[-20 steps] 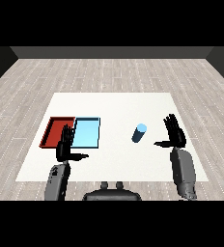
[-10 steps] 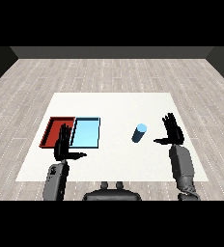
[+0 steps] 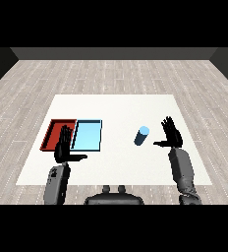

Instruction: Pick the blue can and put it in the blue box

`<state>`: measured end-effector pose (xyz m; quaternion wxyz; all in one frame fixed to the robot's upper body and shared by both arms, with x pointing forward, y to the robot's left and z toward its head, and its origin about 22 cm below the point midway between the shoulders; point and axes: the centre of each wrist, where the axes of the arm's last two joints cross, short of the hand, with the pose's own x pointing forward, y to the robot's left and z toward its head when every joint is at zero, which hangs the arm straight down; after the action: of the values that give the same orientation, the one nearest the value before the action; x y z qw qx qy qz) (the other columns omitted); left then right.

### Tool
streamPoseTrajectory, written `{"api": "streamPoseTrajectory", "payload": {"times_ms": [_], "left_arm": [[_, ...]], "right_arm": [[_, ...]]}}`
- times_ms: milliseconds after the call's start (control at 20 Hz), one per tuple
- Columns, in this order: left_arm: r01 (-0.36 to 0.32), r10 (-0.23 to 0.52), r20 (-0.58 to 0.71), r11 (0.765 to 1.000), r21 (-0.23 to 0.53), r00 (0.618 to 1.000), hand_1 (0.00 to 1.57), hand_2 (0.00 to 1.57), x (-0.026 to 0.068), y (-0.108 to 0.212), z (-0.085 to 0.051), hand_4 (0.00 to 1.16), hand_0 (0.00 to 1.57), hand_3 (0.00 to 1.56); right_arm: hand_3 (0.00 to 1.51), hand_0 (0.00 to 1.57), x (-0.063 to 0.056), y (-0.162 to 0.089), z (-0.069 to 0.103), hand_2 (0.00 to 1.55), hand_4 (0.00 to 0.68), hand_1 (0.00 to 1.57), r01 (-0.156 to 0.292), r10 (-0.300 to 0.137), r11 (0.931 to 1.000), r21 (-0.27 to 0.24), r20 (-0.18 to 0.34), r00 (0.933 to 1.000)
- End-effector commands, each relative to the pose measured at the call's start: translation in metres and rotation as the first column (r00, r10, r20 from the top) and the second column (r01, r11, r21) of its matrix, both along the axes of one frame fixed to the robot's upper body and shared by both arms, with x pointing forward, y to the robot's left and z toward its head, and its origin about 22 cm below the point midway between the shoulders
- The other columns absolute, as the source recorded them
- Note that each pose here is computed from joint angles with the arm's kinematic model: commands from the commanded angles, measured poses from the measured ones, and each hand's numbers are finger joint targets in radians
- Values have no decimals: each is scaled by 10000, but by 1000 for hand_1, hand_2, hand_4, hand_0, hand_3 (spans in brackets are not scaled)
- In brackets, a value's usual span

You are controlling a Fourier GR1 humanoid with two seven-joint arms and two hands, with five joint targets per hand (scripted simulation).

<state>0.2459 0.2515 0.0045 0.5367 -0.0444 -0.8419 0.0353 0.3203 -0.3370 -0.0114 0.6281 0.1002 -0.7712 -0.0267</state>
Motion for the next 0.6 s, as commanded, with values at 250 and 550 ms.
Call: {"api": "streamPoseTrajectory", "payload": {"times_ms": [250,550], "left_arm": [[-79,81,121,9998,-185,9999,0,0,40,62,-26,0,0,0],[-50,55,146,9996,-278,9999,0,0,117,56,-124,0,0,0]], "right_arm": [[0,0,-39,14,-298,0,0,0,49,-15,9988,478,-705,9975],[0,0,48,71,-212,0,0,0,46,-7,9992,388,-1023,9948]]}}
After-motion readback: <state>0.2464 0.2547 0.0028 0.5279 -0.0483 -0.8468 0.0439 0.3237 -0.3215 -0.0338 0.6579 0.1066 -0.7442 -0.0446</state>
